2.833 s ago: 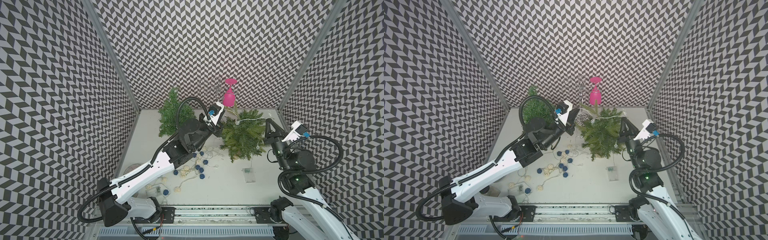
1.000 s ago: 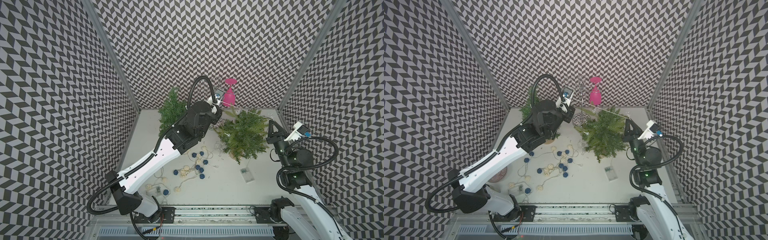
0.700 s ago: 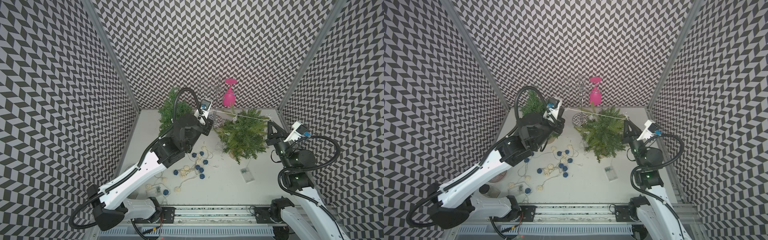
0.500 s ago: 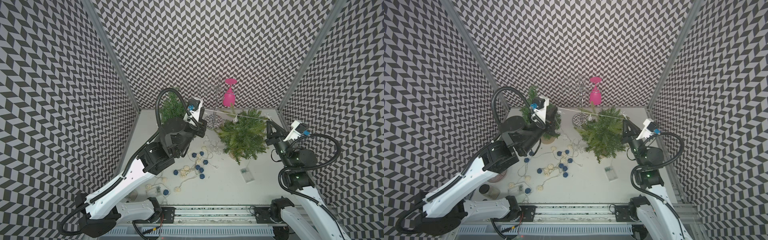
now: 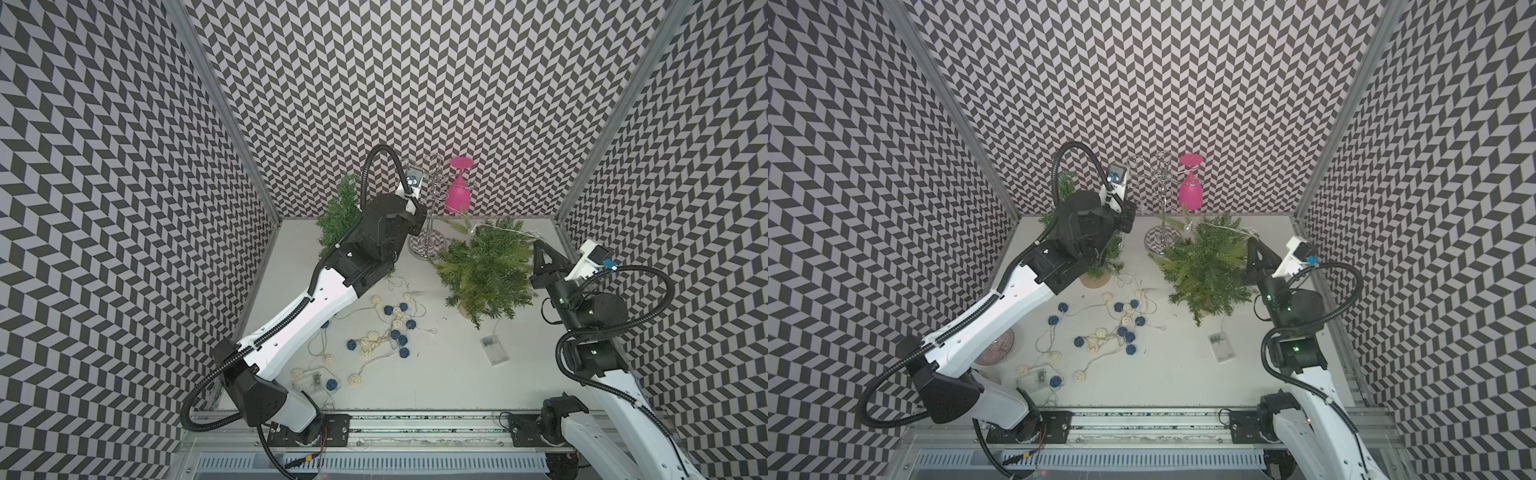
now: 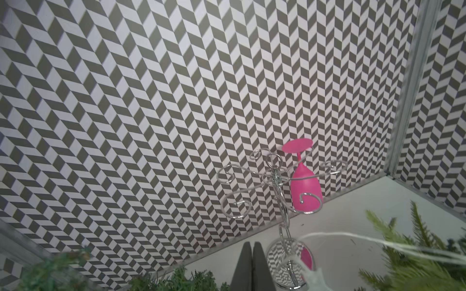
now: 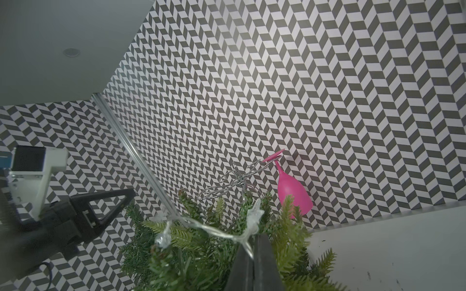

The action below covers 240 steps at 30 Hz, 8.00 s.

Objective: Wrap string light around the christmas tree
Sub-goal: Wrap the light string around the Christmas tree.

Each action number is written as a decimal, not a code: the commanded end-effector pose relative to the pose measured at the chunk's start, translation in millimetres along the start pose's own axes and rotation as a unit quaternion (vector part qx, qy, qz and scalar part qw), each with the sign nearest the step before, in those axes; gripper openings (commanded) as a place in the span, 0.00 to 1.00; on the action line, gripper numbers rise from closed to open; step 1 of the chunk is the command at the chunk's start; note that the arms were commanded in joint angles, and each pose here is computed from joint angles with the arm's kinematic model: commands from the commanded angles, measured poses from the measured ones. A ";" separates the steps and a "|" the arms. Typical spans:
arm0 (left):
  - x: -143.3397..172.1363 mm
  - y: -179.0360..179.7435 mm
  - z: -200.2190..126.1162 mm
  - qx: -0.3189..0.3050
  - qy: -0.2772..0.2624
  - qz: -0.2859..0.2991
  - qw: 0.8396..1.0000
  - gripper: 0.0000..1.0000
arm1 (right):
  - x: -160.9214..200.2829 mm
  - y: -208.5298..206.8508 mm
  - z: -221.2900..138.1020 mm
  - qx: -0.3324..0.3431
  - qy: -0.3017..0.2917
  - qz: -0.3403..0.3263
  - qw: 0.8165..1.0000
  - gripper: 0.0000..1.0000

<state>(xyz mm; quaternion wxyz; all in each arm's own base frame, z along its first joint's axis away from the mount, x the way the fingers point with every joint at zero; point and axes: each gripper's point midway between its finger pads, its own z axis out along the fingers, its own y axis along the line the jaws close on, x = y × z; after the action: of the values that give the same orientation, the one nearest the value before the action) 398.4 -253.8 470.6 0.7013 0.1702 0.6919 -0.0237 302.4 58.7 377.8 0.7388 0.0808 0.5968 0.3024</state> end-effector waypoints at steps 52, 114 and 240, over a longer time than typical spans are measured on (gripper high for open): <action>2.8 -179.9 -26.8 0.419 -0.111 0.164 0.886 0.76 | -35.8 80.5 2.8 -0.175 0.006 -0.033 0.984 0.00; -22.2 -182.8 -50.7 0.419 -0.146 0.129 0.887 0.74 | -37.9 74.4 11.8 -0.155 0.010 -0.025 0.988 0.00; 44.4 -165.1 121.2 0.299 -0.050 0.143 0.942 0.00 | 66.6 -90.7 69.4 0.059 0.251 0.076 0.963 0.05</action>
<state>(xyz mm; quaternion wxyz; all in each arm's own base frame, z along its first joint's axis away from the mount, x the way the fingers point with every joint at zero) 455.7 -460.0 374.8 0.6276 0.4998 0.5726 -0.1687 407.6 41.3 314.6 0.5544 0.0795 0.7635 0.3216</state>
